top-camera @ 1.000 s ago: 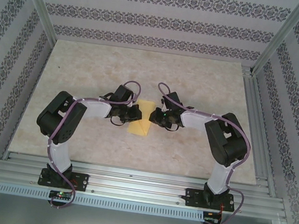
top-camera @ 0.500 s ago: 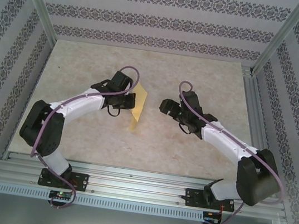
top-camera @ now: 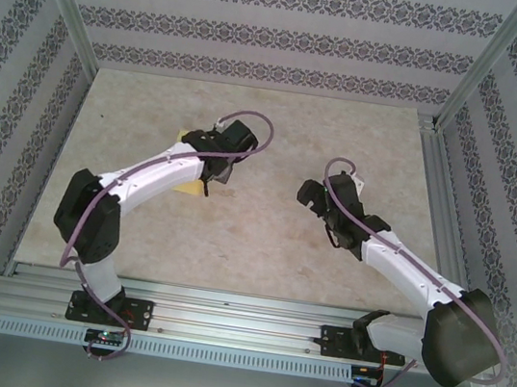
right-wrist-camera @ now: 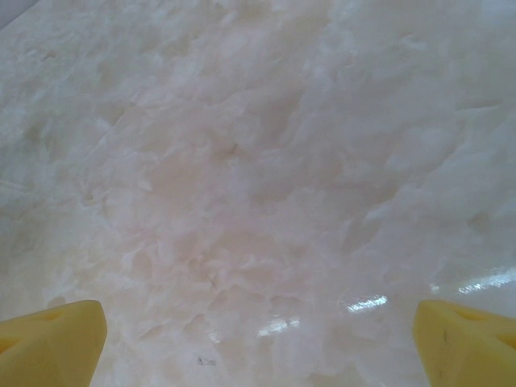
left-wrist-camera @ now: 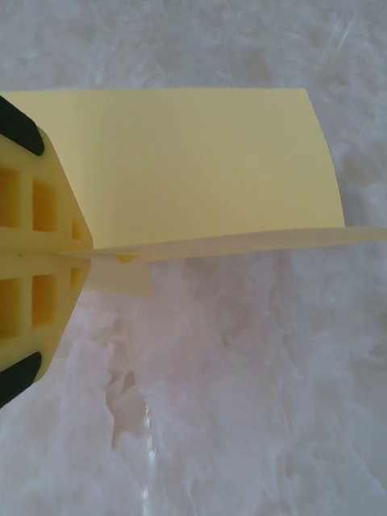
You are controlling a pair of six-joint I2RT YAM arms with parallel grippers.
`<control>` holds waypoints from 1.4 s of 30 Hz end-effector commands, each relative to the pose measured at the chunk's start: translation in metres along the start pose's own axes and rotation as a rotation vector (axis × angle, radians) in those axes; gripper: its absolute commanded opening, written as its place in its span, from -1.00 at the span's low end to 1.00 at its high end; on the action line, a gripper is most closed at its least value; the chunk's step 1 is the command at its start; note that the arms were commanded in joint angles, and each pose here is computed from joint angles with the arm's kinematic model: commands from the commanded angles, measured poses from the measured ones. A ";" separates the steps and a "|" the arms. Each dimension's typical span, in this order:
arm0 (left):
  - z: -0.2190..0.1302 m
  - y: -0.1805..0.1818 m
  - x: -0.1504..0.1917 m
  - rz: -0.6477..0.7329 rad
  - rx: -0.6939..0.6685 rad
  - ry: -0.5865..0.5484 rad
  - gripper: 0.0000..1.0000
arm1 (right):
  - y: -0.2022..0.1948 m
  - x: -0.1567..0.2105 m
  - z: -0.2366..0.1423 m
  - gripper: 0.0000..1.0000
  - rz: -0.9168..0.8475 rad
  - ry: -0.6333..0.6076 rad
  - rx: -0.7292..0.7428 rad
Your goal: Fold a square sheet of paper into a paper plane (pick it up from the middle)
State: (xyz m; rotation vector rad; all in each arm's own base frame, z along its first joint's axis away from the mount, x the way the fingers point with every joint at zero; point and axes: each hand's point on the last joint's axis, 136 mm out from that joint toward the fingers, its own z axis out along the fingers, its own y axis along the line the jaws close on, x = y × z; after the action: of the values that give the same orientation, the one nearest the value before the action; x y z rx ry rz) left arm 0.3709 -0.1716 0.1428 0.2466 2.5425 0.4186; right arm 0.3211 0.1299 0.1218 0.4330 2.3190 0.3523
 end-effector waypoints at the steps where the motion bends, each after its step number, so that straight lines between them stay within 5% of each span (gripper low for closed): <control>1: 0.019 0.001 0.012 0.131 -0.188 0.032 -0.86 | -0.011 -0.004 -0.003 0.96 0.045 -0.025 0.033; 6: 0.044 -0.036 0.028 0.179 -0.205 0.065 -0.85 | -0.018 0.001 -0.001 0.95 0.069 -0.003 0.036; 15: 0.058 -0.106 0.056 0.135 0.038 0.149 -0.70 | -0.038 0.007 0.000 0.94 0.158 0.010 0.059; 28: 0.042 -0.136 0.054 0.083 0.245 0.172 -0.08 | -0.030 0.007 0.000 0.94 0.135 0.037 0.020; 42: 0.046 -0.149 0.060 0.029 0.372 0.228 0.08 | -0.026 0.004 -0.005 0.94 0.133 0.038 0.004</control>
State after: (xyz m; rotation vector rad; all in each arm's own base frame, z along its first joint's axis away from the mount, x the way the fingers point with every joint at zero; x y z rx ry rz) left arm 0.3351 -0.2637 0.0203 0.4087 2.8264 0.1519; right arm 0.3049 0.1079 0.0983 0.6035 2.3676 0.4034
